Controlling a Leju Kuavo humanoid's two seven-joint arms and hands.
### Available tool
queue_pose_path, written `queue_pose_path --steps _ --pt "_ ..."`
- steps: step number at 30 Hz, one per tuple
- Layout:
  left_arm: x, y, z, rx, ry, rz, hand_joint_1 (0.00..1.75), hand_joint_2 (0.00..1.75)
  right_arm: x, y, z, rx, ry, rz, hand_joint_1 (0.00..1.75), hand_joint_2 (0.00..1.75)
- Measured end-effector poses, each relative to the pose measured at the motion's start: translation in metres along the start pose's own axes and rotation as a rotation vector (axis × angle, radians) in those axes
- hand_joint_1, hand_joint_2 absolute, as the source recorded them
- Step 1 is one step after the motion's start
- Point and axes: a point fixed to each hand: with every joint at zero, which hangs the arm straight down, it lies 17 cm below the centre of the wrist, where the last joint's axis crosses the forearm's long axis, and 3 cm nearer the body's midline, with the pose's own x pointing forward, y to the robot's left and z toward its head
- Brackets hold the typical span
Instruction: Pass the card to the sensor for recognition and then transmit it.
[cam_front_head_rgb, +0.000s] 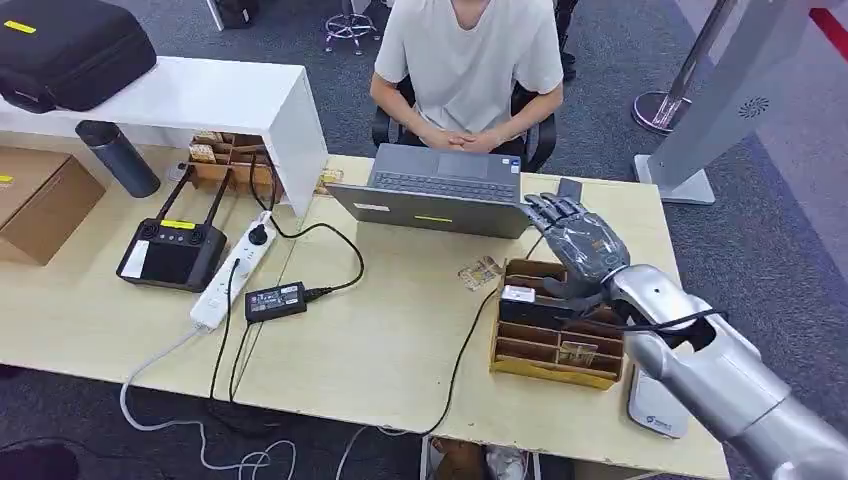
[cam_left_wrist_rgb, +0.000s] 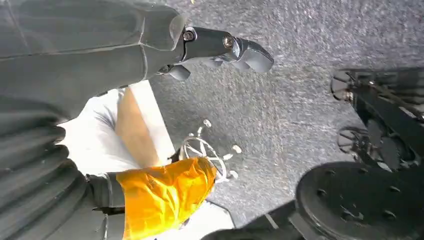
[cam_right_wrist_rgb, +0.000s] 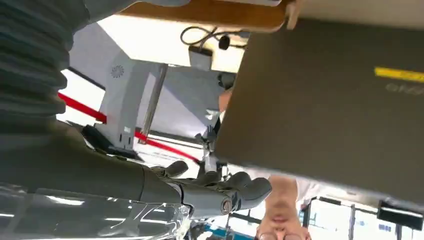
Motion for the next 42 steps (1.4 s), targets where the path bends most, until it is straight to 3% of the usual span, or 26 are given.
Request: queue_pose_path --steps 10,32,34,39,42 --pt "-0.007 0.005 0.007 0.001 0.026 -0.040 0.00 1.75 0.020 0.009 -0.012 0.025 -0.031 -0.016 0.00 1.75" --pt "-0.005 0.008 0.013 0.018 -0.016 0.018 0.00 1.75 0.023 0.010 -0.018 0.030 -0.041 -0.007 0.00 1.75" --pt "-0.004 0.007 0.013 0.019 -0.018 0.021 0.00 1.75 0.023 0.005 -0.019 0.001 -0.042 0.004 0.00 1.75" --pt "-0.005 0.008 0.012 0.025 -0.019 0.016 0.00 1.75 0.029 -0.036 -0.011 -0.267 -0.042 0.041 0.00 1.75" --pt "-0.004 0.009 0.011 0.033 -0.019 0.010 0.00 1.75 0.030 -0.039 -0.003 -0.309 -0.028 0.036 0.00 1.75"
